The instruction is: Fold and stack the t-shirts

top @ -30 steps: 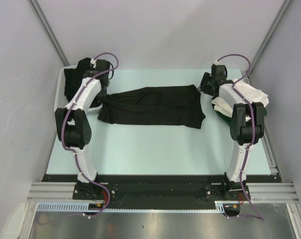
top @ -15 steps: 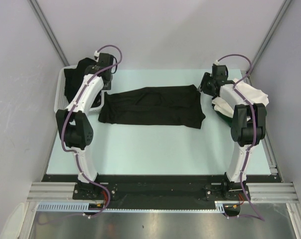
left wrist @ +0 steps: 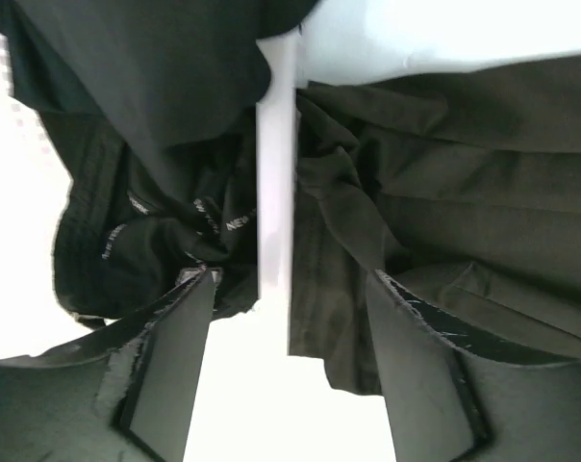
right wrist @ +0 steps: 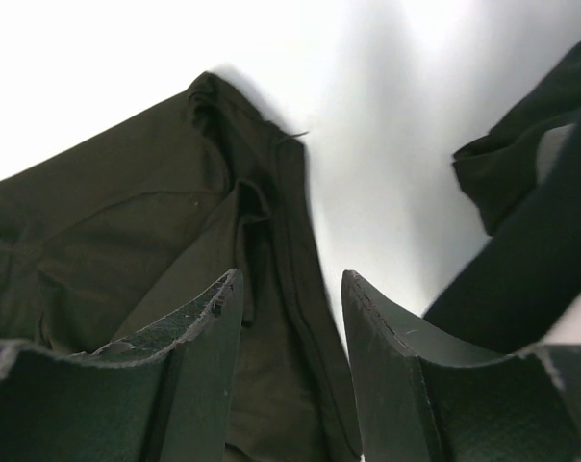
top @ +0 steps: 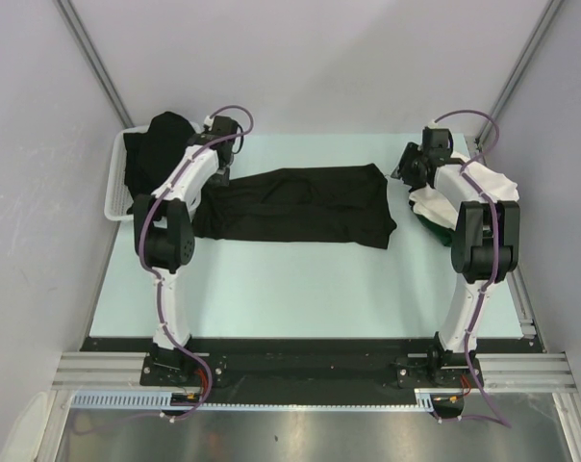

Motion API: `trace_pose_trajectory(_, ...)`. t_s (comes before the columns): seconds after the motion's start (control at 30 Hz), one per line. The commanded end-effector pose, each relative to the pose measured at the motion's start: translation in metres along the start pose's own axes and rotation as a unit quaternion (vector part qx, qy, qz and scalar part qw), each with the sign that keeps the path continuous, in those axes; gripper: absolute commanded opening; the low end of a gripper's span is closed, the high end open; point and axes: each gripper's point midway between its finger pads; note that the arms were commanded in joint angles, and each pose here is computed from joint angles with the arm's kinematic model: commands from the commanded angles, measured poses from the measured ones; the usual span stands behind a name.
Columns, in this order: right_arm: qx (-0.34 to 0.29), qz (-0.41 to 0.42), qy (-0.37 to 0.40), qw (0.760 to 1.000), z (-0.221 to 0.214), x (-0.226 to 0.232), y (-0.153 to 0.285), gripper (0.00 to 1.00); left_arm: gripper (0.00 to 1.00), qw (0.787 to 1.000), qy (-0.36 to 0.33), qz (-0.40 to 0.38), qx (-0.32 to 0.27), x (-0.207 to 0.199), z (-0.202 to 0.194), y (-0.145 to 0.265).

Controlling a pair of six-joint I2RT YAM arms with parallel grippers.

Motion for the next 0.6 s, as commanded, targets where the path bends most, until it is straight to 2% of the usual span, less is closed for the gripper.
trace_pose_trajectory(0.0, -0.038, 0.024, -0.005, 0.999, 0.026, 0.011, 0.018, 0.51, 0.66, 1.000, 0.022, -0.004, -0.010, -0.001, 0.010, 0.009)
trace_pose_trajectory(0.1, -0.035, 0.028, -0.006, 0.999, 0.025, 0.012, 0.016, 0.50, 0.55, 1.000, 0.021, 0.005, -0.009, 0.001, 0.006, 0.006)
trace_pose_trajectory(0.13, -0.034, 0.030, -0.006, 0.999, 0.024, 0.013, 0.015, 0.50, 0.40, 1.000, 0.024, 0.007, -0.009, 0.002, 0.005, 0.006)
trace_pose_trajectory(0.2, -0.034, 0.032, -0.008, 0.999, 0.024, 0.014, 0.015, 0.50, 0.24, 1.000, 0.023, 0.012, -0.008, 0.003, 0.003, 0.004)
trace_pose_trajectory(0.23, -0.033, 0.032, -0.008, 0.999, 0.023, 0.014, 0.015, 0.50, 0.09, 1.000, 0.023, 0.015, -0.008, 0.004, 0.002, 0.004)
trace_pose_trajectory(0.27, -0.033, 0.032, -0.008, 0.999, 0.023, 0.014, 0.015, 0.50, 0.05, 1.000, 0.023, 0.017, -0.006, 0.005, 0.002, 0.003)
trace_pose_trajectory(0.33, -0.034, 0.032, -0.007, 0.999, 0.024, 0.014, 0.015, 0.51, 0.00, 1.000, 0.023, 0.021, -0.002, 0.006, -0.001, 0.001)
trace_pose_trajectory(0.57, -0.033, 0.032, -0.007, 0.999, 0.023, 0.014, 0.017, 0.51, 0.00, 0.999, 0.024, 0.036, 0.015, 0.017, -0.009, -0.002)
Point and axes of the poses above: each gripper's point midway between its finger pads, its own y axis back along the fingers, its own x axis along the line the jaws close on, z = x × y, and after that the axes turned 4 degrees about y, right-handed
